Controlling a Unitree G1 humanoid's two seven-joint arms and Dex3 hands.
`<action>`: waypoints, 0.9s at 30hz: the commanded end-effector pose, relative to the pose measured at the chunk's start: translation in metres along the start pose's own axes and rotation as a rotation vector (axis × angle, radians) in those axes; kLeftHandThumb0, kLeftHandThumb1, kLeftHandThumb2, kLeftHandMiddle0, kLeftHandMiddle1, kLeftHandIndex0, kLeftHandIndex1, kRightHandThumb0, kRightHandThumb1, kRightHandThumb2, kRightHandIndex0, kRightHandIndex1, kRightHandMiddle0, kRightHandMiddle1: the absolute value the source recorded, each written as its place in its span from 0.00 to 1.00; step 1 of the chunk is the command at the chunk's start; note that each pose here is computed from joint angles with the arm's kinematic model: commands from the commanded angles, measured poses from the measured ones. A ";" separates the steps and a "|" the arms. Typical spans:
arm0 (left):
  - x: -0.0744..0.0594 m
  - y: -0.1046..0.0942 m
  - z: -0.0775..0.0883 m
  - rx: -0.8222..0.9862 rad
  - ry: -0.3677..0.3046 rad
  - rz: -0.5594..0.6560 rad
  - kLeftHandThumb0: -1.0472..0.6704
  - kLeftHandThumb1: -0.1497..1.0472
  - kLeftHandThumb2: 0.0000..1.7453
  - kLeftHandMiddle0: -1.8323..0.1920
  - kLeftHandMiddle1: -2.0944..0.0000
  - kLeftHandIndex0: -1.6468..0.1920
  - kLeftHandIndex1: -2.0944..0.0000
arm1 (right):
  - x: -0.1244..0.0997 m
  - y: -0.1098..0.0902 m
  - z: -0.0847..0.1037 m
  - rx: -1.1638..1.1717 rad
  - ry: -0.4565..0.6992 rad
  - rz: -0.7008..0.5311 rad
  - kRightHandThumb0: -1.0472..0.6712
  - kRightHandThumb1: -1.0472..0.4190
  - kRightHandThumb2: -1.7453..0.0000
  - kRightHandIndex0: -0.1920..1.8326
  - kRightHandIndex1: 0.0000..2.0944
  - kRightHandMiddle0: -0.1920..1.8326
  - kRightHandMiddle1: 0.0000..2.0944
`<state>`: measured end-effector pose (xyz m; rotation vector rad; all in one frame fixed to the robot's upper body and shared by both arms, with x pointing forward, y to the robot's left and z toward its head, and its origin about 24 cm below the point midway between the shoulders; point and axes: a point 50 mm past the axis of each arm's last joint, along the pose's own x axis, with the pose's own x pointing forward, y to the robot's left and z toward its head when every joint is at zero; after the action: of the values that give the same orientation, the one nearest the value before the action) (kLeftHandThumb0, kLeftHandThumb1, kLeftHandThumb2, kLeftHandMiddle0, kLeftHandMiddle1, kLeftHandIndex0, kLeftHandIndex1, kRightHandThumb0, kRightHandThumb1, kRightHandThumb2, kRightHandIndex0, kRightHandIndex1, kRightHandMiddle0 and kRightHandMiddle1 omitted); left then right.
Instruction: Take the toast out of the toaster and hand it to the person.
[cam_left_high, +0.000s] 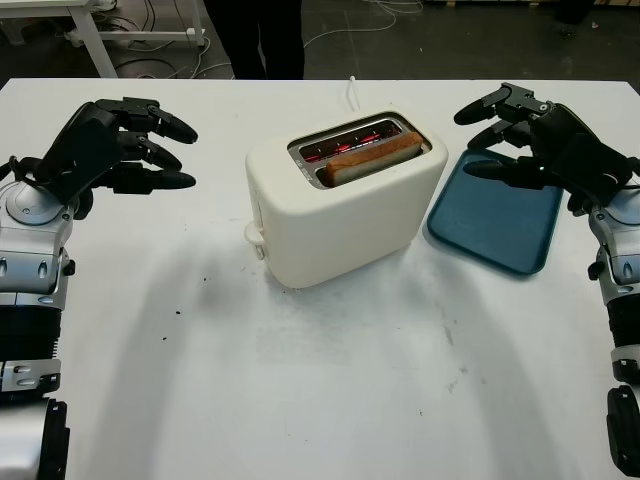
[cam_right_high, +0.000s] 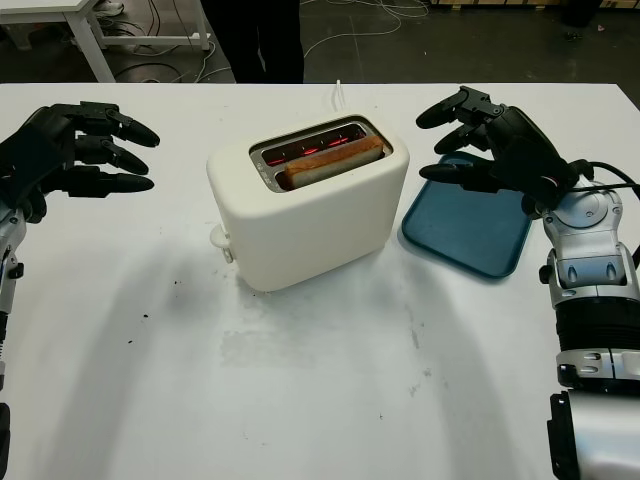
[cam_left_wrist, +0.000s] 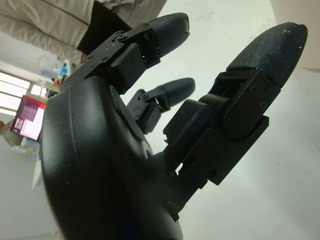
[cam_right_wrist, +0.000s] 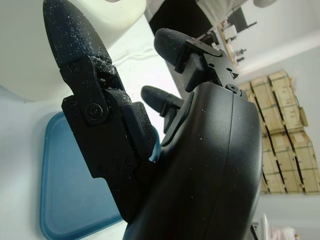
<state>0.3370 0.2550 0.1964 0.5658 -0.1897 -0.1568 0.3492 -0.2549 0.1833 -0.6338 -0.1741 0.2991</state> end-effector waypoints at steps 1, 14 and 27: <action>0.000 0.000 0.000 0.005 0.003 -0.006 0.00 0.57 0.00 0.53 0.58 0.46 0.67 | 0.001 0.000 0.003 -0.029 -0.020 -0.004 0.05 0.12 1.00 0.14 0.64 0.18 0.51; 0.000 0.000 0.000 0.012 0.005 -0.006 0.00 0.58 0.00 0.52 0.58 0.46 0.67 | 0.001 0.000 0.003 -0.010 -0.014 0.000 0.04 0.12 1.00 0.14 0.65 0.17 0.51; 0.000 0.000 0.000 0.002 0.003 -0.006 0.00 0.58 0.00 0.52 0.59 0.46 0.67 | 0.002 -0.001 0.004 0.014 -0.013 0.000 0.04 0.13 1.00 0.13 0.65 0.17 0.50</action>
<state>0.3370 0.2550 0.1964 0.5665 -0.1896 -0.1566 0.3492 -0.2546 0.1836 -0.6312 -0.1757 0.3030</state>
